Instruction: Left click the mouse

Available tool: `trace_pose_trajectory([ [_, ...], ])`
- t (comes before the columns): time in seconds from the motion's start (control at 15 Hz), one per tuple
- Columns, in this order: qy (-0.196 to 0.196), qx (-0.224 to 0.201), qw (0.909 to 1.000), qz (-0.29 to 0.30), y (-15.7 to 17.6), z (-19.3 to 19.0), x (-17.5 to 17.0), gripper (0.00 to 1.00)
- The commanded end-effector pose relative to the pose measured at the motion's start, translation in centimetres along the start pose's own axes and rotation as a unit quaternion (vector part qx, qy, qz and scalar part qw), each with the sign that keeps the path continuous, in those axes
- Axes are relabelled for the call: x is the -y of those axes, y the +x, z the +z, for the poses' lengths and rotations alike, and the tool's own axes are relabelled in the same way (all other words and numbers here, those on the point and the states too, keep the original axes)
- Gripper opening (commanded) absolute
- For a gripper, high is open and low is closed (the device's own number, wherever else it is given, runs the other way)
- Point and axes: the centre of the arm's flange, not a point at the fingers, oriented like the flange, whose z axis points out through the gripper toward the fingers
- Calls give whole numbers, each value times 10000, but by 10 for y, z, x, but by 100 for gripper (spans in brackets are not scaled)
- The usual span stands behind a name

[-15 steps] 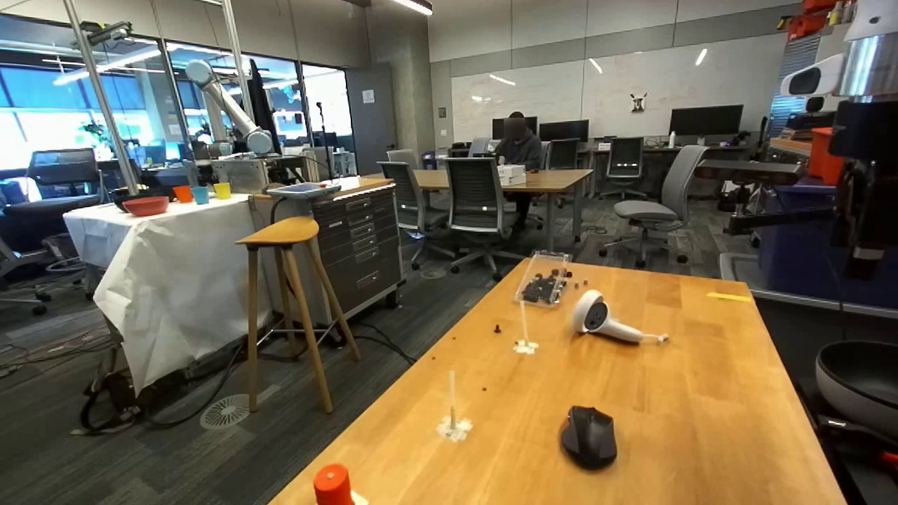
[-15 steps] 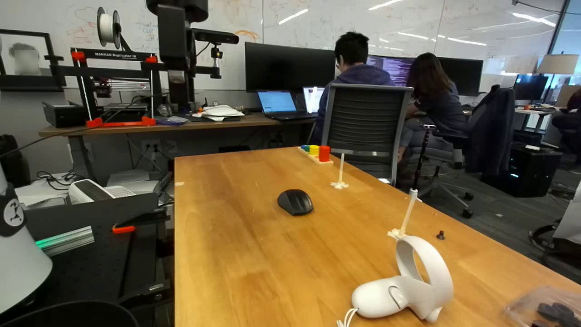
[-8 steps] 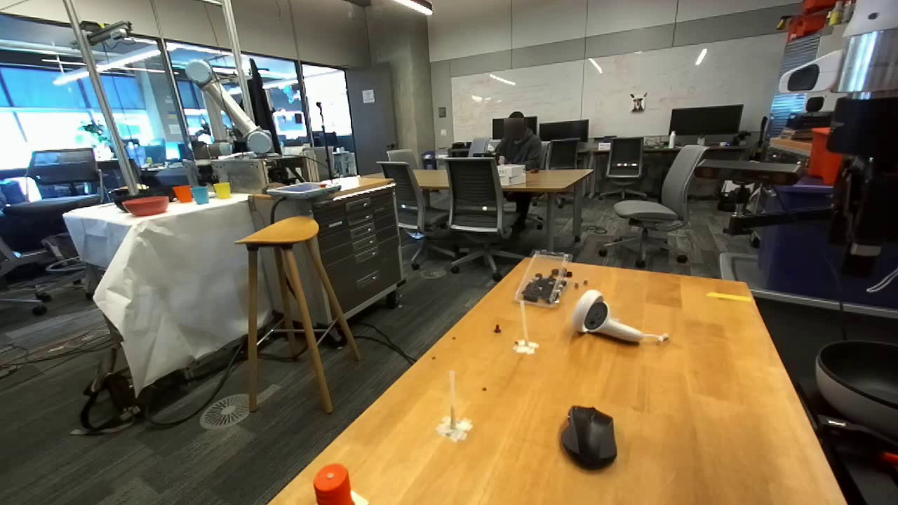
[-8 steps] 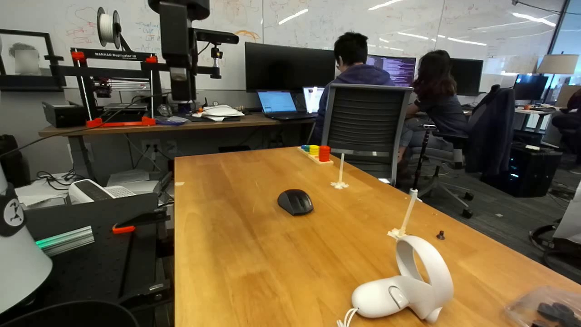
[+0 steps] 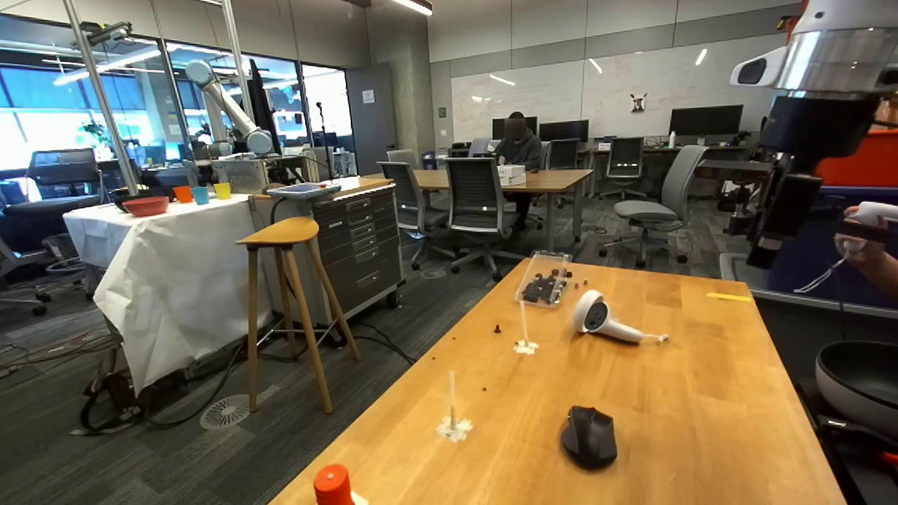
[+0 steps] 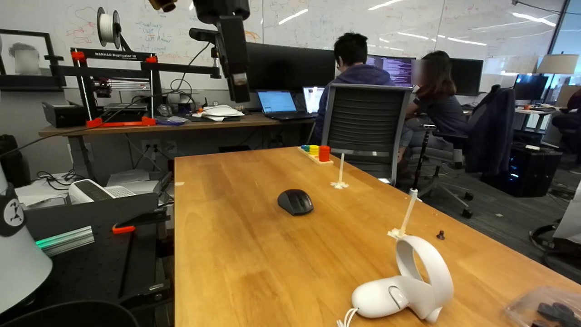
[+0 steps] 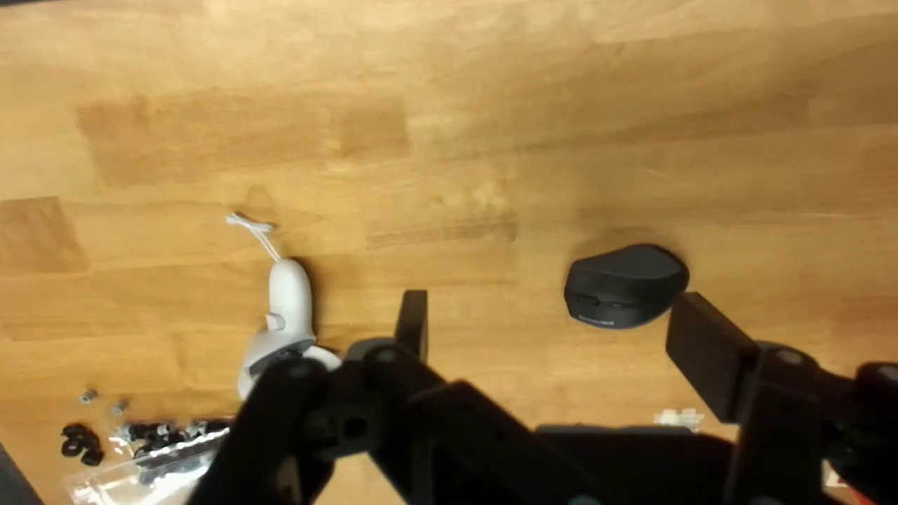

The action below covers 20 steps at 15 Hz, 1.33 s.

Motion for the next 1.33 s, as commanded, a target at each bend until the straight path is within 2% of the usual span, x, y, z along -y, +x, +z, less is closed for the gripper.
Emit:
trace_pose_trajectory([
  [0.0,-53,-310,9995,66,48,34,16,56],
  [0.47,41,-752,9970,190,95,95,50,2],
  [0.8,-42,-1012,9948,93,117,128,74,1],
  [1.27,-54,-849,9964,63,127,173,93,0],
])
